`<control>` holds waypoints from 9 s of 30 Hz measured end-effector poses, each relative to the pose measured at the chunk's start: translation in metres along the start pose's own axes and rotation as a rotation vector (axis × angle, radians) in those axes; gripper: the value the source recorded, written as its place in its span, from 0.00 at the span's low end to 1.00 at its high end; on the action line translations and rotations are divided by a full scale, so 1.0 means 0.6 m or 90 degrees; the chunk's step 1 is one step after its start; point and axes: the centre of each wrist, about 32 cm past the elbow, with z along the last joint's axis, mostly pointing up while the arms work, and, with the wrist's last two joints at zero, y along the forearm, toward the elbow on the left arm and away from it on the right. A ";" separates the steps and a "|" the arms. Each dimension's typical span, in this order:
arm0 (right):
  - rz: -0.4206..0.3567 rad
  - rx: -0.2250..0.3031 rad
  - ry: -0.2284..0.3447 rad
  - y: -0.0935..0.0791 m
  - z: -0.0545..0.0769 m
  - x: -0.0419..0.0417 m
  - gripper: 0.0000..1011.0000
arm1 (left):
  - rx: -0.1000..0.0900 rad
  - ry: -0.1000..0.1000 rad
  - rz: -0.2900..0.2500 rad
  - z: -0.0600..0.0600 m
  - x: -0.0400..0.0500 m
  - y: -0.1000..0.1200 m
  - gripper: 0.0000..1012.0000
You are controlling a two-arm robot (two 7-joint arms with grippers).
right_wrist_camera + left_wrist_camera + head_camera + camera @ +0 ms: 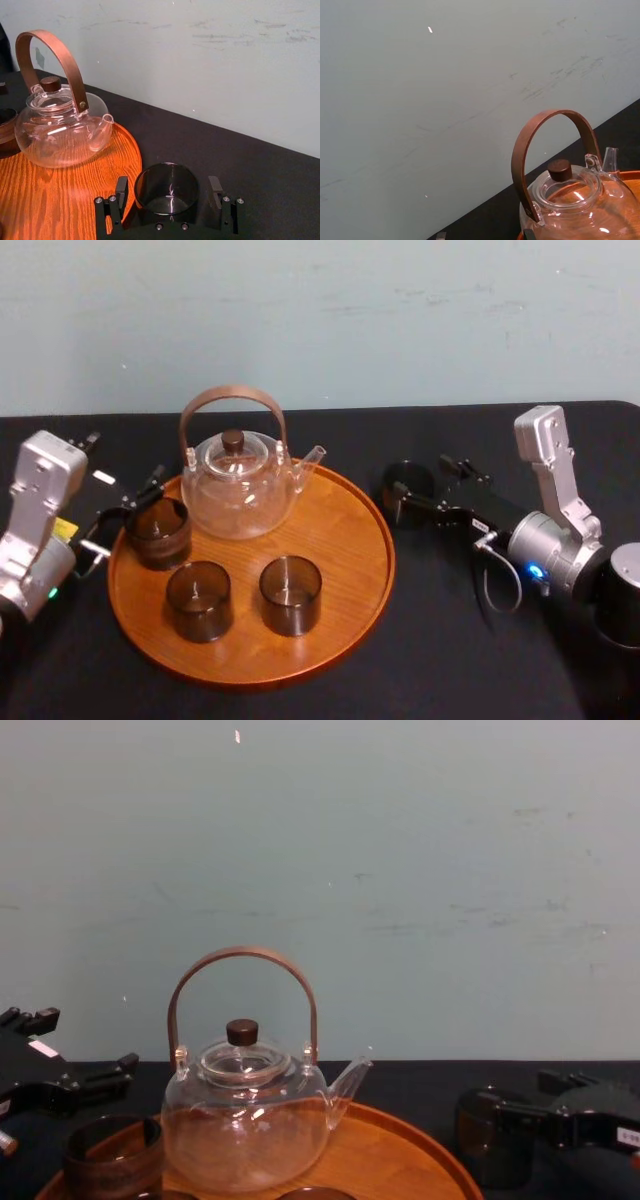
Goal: Pick up the glass from the table and place it on the tray.
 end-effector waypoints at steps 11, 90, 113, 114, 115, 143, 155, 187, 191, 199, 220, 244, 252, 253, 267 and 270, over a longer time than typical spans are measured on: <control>0.004 -0.005 0.007 0.004 -0.007 0.002 0.99 | 0.000 0.000 0.000 0.000 0.000 0.000 0.99; 0.016 -0.028 0.030 0.051 -0.037 0.025 0.99 | 0.000 0.000 0.000 0.000 0.000 0.000 0.99; 0.012 -0.016 0.030 0.046 -0.037 0.024 0.91 | 0.000 0.000 0.000 0.000 0.000 0.000 0.99; 0.012 -0.014 0.029 0.045 -0.037 0.023 0.91 | 0.000 0.000 0.000 0.000 0.000 0.000 0.99; 0.011 -0.011 0.028 0.044 -0.035 0.023 0.91 | 0.000 0.000 0.000 0.000 0.000 0.000 0.99; 0.099 0.023 -0.011 0.049 -0.012 -0.029 0.90 | 0.000 0.000 0.000 0.000 0.000 0.000 0.99; 0.140 0.023 -0.023 0.070 -0.018 -0.041 0.90 | 0.000 0.000 0.000 0.000 0.000 0.000 0.99; 0.156 0.007 -0.024 0.092 -0.023 -0.047 0.90 | 0.000 0.000 0.000 0.000 0.000 0.000 0.99; 0.156 0.007 -0.025 0.092 -0.023 -0.047 0.91 | 0.000 0.000 0.000 0.000 0.000 0.000 0.99; 0.155 0.008 -0.025 0.092 -0.022 -0.047 0.99 | 0.000 0.000 0.000 0.000 0.000 0.000 0.99; 0.144 0.095 -0.045 0.054 -0.005 -0.045 0.99 | 0.000 0.000 0.000 0.000 0.000 0.000 0.99; -0.021 0.131 -0.017 -0.052 -0.044 0.003 0.99 | 0.000 0.000 0.000 0.000 0.000 0.000 0.99; -0.020 0.130 -0.018 -0.051 -0.044 0.003 0.99 | 0.000 0.000 0.000 0.000 0.000 0.000 0.99; -0.020 0.130 -0.018 -0.051 -0.044 0.003 0.99 | 0.000 0.000 0.000 0.000 0.000 0.000 0.99; -0.018 0.130 -0.018 -0.051 -0.043 0.003 0.99 | 0.000 0.000 0.000 0.000 0.000 0.000 0.99; -0.017 0.130 -0.018 -0.051 -0.043 0.003 0.99 | 0.000 0.000 0.000 0.000 0.000 0.000 0.99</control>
